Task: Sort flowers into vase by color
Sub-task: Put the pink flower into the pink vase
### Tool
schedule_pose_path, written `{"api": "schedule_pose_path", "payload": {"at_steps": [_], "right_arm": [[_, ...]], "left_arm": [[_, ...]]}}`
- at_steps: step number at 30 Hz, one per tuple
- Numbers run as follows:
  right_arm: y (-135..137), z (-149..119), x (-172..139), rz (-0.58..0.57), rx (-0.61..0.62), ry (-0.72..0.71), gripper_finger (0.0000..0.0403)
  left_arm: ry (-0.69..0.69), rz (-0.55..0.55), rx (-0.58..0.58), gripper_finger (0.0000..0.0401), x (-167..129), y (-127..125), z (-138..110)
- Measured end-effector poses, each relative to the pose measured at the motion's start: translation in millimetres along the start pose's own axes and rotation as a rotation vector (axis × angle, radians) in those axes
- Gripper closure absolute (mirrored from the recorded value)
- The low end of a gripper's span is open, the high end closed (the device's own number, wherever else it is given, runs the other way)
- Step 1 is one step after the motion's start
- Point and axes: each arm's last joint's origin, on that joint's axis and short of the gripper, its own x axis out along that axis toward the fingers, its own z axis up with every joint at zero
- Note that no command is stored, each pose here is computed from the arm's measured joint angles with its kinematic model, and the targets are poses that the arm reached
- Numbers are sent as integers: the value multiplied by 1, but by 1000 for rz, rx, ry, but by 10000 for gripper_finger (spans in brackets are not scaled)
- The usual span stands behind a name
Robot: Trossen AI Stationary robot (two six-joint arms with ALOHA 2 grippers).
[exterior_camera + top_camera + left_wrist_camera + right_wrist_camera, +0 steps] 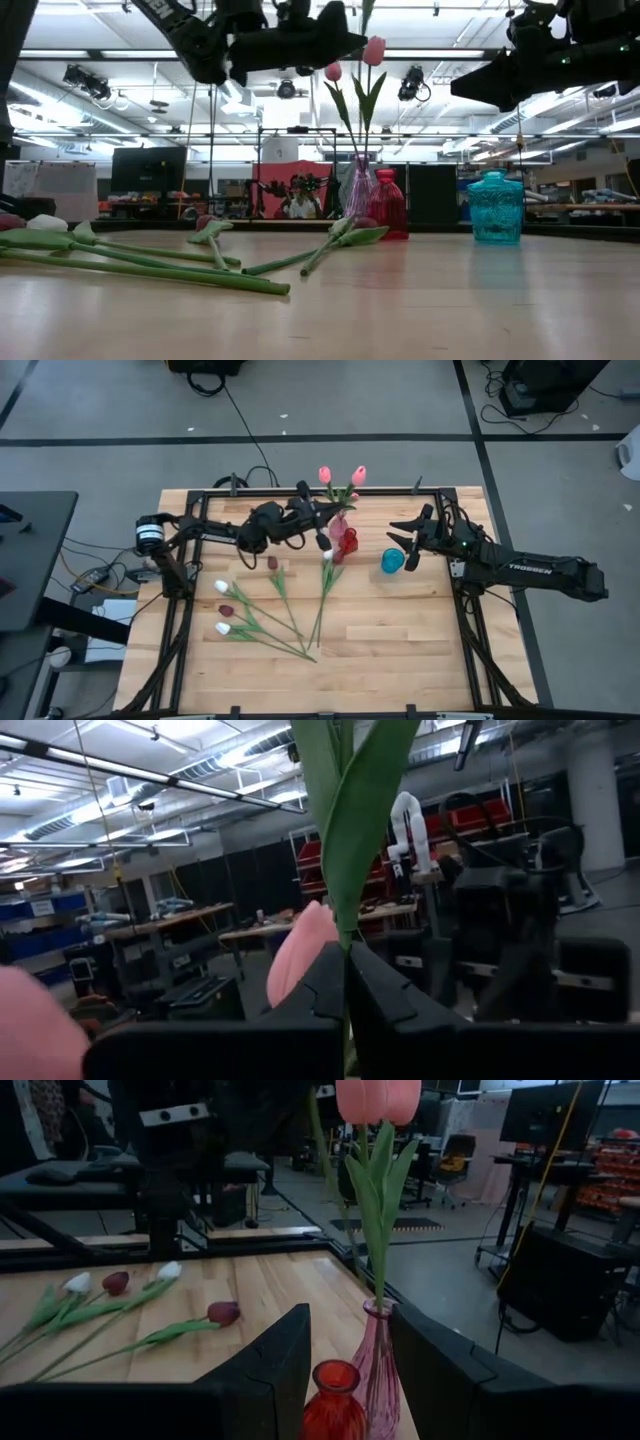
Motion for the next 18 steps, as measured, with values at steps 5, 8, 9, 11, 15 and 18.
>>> {"api": "schedule_pose_path", "payload": {"at_steps": [5,8,9,11,15,18], "right_arm": [[0,0,0,0,-3,1,252],[0,0,0,1,-10,2,252],[0,0,0,0,-11,1,252],[0,0,0,0,-11,2,252],[0,0,0,0,-11,-4,252],[0,0,0,0,-10,-6,252]], "left_arm": [[9,5,28,394,9,1,-8],[25,13,28,395,10,4,-12],[29,19,20,395,10,5,-13],[53,37,8,395,9,6,-15],[87,37,3,395,9,5,-19],[119,42,-28,395,9,5,-27]]}}
